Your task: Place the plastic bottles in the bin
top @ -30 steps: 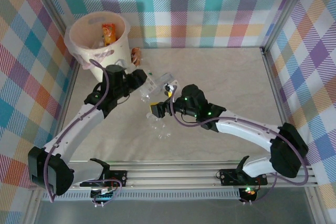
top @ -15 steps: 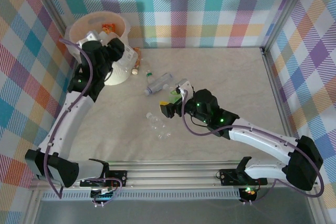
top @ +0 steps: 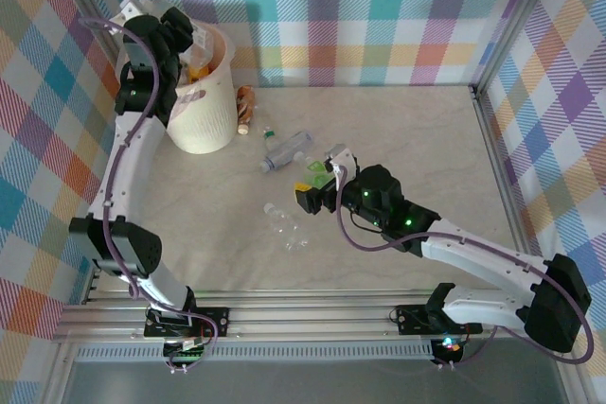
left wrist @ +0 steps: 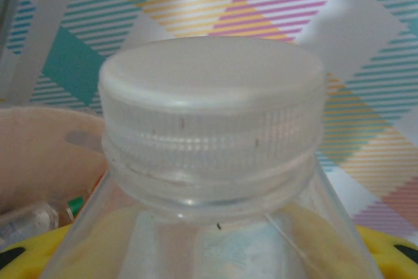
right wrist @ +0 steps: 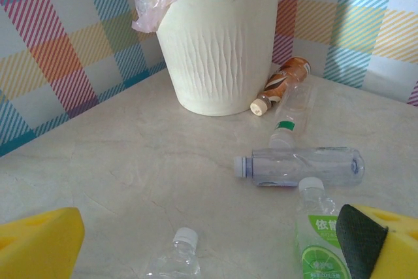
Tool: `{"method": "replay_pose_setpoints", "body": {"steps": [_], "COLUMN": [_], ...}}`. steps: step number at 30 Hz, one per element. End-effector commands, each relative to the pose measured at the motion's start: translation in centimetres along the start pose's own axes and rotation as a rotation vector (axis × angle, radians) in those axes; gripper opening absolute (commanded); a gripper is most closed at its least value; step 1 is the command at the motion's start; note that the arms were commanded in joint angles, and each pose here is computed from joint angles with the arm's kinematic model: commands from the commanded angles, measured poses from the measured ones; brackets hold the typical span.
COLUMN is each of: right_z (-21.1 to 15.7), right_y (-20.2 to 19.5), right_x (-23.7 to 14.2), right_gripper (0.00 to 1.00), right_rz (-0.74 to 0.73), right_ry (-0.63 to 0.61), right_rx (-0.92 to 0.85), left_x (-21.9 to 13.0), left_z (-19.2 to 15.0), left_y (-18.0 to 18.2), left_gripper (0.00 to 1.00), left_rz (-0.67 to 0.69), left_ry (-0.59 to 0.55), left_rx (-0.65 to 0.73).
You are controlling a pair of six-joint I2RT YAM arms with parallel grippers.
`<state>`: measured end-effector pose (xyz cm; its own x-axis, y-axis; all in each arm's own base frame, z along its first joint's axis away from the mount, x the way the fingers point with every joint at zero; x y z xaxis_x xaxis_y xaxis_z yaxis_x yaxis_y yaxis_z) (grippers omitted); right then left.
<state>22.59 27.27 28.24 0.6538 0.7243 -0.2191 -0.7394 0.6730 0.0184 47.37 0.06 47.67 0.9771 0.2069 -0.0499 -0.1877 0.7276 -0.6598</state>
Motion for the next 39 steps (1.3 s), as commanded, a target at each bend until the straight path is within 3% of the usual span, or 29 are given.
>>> {"method": "replay_pose_setpoints", "body": {"steps": [1,11,15,19,26,31,36,39], "right_z": [0.3,0.0,-0.1,-0.3,-0.7,-1.1,-2.2,-3.7], "right_y": [-0.1,-0.9,-1.3,-1.9,-3.0,-4.6,-5.5,-6.4], "right_x": [-0.9,-2.5,-2.6,-2.6,-2.4,-2.2,-1.4,-0.6], "right_gripper": [1.0,1.0,1.0,1.0,1.0,1.0,1.0,1.0], "right_rz": [-0.009,-0.066,-0.093,-0.141,-0.219,-0.309,-0.316,-0.315], "right_ry": [-0.019,-0.03,-0.018,-0.002,0.004,0.014,0.076,0.141], "right_rx": [-0.001,0.022,0.027,0.041,0.072,0.186,0.235,0.286], "left_x": [1.4,6.3,7.5,7.6,7.1,6.6,6.1,5.4], "left_z": [1.8,0.3,-1.0,-1.3,-0.8,-1.1,-1.7,-2.5], "left_y": [1.0,5.9,8.1,8.7,7.8,7.1,6.7,4.7], "left_gripper": [0.5,0.55,0.65,0.84,0.95,1.0,1.0,1.0], "left_rz": [0.064,0.252,0.348,0.403,0.37,0.331,0.306,0.198], "left_ry": [-0.082,-0.046,-0.024,0.003,0.022,0.075,0.131,0.205], "left_rx": [0.033,0.092,0.07,0.046,0.031,0.029,0.019,-0.003]}}
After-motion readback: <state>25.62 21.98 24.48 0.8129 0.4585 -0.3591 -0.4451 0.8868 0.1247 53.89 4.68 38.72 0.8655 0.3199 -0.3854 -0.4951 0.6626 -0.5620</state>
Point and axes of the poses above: each hand's point on the last joint's axis, 136 mm out from that joint toward the fingers, its own x axis out along the fingers, its own y axis along the line the jaws close on, z = x × y, the point moved 4 cm from there along -x, back along the fingers, and after that the axes turned 5 degrees about -x, right-handed, at the moved point
